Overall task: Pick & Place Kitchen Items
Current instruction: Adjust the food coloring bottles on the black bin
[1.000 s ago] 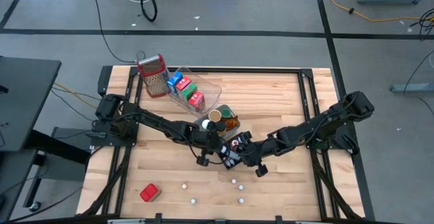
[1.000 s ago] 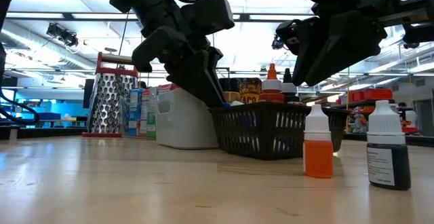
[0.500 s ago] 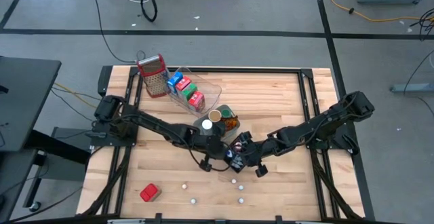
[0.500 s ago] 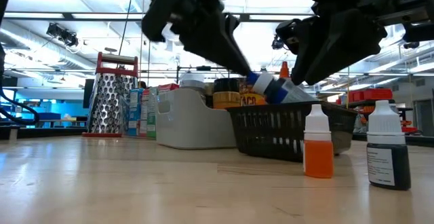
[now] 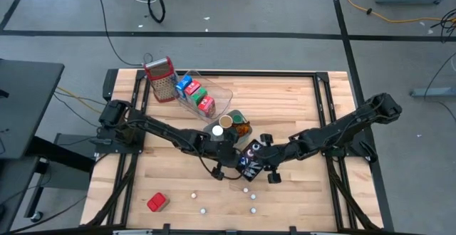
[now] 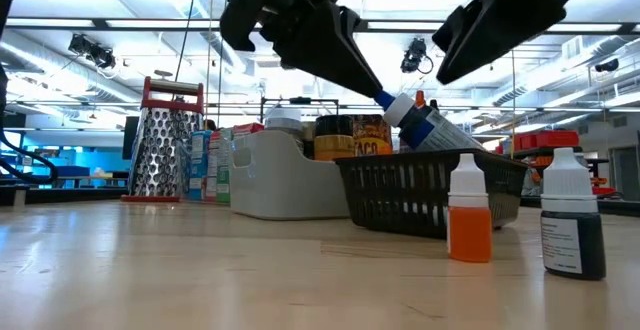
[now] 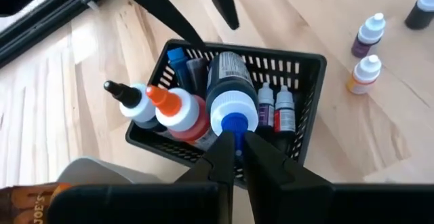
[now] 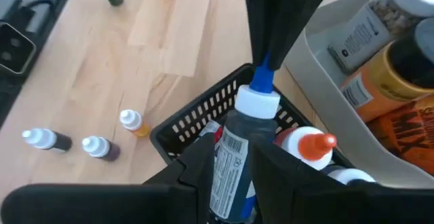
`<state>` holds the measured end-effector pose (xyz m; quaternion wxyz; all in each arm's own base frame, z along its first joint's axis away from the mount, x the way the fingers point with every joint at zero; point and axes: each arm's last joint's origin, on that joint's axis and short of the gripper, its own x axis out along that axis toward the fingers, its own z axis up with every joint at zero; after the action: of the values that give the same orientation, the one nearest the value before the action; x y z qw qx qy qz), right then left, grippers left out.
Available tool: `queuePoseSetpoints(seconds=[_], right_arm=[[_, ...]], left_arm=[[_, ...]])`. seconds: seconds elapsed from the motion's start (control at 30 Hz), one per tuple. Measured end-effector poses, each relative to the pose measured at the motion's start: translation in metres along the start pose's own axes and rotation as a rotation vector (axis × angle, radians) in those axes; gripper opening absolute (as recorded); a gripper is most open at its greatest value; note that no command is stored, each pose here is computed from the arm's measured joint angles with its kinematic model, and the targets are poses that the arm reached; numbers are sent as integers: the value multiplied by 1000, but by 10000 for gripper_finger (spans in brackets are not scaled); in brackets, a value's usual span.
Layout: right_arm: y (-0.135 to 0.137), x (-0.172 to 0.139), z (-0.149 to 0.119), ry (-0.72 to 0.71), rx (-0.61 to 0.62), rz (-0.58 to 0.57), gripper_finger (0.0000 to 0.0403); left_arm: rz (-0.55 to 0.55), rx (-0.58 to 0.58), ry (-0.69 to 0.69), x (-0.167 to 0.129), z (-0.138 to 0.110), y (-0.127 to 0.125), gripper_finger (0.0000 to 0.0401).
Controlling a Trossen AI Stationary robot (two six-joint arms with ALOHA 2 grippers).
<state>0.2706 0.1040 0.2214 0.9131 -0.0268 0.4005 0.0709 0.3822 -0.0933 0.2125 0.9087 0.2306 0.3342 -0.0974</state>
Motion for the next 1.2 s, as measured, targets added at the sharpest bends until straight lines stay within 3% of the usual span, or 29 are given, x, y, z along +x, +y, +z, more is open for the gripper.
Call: queuePoseSetpoints(seconds=[0.13, 0.43, 0.6, 0.77, 0.9, 1.07, 1.2], right_arm=[[1, -9, 0, 0, -5, 9, 100], [2, -18, 0, -8, -12, 13, 100], [2, -18, -1, -2, -15, 12, 100], [1, -18, -2, 6, -13, 10, 100], [2, -18, -2, 7, -13, 18, 100], [2, -18, -2, 7, -16, 18, 100], [2, -18, -2, 7, -11, 19, 100]], left_arm=[[-1, 24, -5, 0, 1, -1, 25], [56, 236, 65, -18, 13, -7, 18], [32, 468, 95, -25, 22, -12, 17], [100, 729, 160, -27, 23, -14, 17], [116, 857, 194, -27, 21, -11, 19], [53, 1068, 215, -26, 18, -13, 16], [64, 1136, 202, -26, 20, -11, 18]])
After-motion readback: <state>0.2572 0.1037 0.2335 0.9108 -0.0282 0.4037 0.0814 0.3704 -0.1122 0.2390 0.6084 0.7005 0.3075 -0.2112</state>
